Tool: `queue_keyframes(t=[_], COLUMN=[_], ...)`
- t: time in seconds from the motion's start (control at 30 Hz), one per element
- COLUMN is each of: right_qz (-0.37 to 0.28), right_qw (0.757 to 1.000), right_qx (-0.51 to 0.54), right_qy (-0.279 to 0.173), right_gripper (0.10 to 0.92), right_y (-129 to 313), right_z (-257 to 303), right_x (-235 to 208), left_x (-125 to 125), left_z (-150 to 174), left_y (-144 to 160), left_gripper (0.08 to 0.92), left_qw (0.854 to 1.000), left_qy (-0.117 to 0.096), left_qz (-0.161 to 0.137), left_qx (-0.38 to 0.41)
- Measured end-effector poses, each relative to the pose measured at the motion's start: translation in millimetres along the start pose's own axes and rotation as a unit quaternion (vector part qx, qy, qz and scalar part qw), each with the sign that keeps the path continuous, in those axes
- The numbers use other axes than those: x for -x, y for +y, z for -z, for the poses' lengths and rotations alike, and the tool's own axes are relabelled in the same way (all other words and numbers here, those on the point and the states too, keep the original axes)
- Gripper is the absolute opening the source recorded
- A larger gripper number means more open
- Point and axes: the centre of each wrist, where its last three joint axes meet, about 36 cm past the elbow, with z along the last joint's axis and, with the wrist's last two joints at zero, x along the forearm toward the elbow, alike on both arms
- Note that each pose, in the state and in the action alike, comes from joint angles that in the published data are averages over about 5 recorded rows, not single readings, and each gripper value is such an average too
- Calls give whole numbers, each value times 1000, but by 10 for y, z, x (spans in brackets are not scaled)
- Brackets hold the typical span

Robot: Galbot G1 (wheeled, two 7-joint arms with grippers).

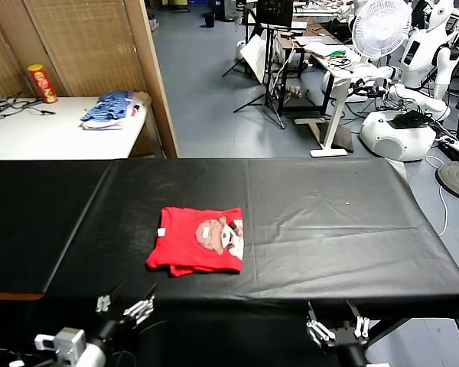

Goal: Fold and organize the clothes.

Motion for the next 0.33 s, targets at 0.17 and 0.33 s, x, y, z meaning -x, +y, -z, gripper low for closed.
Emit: queue_keyframes(t=[0.17,0.33], right_qz=[1,1], right_qw=[1000,1000], right_qx=[0,0], right_qy=[9,11], right_gripper=[798,798], right_y=[2,2], right_z=[0,0], right_x=[-44,-60], left_x=[-74,-104], left_z=[17,29], left_y=[35,37], left_gripper=[798,798], left_qw=[1000,1000], left_qy=[11,14], left_qz=[7,8], left_qx=[-2,-1])
